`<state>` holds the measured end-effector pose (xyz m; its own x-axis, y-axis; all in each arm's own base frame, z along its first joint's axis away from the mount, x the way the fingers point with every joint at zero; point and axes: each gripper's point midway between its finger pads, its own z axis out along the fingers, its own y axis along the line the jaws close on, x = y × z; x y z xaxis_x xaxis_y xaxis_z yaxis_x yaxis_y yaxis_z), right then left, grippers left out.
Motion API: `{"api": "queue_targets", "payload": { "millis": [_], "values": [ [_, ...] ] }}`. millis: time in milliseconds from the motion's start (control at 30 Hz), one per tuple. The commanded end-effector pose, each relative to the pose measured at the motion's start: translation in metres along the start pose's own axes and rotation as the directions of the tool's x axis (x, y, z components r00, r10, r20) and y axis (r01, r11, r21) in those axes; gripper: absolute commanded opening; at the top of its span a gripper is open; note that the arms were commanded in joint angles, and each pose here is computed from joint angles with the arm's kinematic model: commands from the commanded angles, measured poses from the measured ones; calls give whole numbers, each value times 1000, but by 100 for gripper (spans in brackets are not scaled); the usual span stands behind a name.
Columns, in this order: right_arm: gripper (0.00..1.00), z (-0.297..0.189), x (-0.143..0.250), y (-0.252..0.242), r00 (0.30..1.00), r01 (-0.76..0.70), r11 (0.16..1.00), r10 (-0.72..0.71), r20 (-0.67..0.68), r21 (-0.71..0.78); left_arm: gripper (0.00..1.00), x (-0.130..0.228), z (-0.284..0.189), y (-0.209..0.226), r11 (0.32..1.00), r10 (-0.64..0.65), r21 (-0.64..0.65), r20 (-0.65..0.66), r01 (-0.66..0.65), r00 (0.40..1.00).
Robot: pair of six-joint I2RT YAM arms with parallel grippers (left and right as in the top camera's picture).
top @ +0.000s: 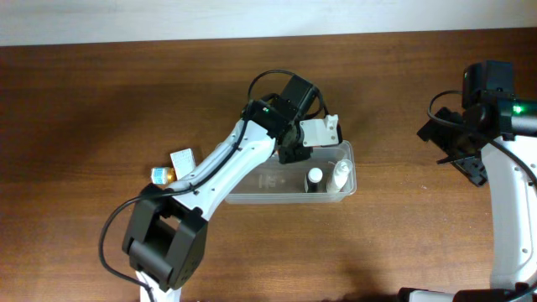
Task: Pack container
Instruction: 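Lay the orange tube lengthwise into the container and release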
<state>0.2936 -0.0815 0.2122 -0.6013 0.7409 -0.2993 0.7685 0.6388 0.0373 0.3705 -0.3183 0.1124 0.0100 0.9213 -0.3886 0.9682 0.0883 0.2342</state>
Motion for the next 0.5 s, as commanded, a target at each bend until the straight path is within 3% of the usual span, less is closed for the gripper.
{"api": "queue_targets", "payload": {
  "millis": [0, 200, 300, 333, 367, 400, 467],
  "values": [
    [98, 1, -2, -2, 1000, -14, 1000, 14, 1, 4, 6, -17, 9, -5, 998, 57, 23, 61, -59, 996],
    [98, 1, -2, -2, 1000, -14, 1000, 14, 1, 4, 7, -33, 19, -19, 994, 103, 35, 80, -106, 991],
    [99, 1, -2, -2, 1000, -14, 1000, 14, 1, 4, 22, -39, 20, -24, 992, 117, 36, 89, -121, 989],
    [98, 1, -2, -2, 1000, -14, 1000, 14, 1, 4, 29, -40, 20, -25, 992, 119, 37, 90, -123, 989],
    [99, 1, -2, -2, 1000, -14, 1000, 14, 1, 4, 58, -39, 20, -24, 992, 120, 28, 82, -123, 989],
    [98, 1, -2, -2, 1000, -14, 1000, 14, 1, 4, 97, -38, 20, -23, 992, 120, 26, 78, -122, 990],
    [98, 1, -2, -2, 1000, -14, 1000, 14, 1, 4, 99, -36, 20, -21, 994, 109, 17, 65, -110, 992]
  ]
}}
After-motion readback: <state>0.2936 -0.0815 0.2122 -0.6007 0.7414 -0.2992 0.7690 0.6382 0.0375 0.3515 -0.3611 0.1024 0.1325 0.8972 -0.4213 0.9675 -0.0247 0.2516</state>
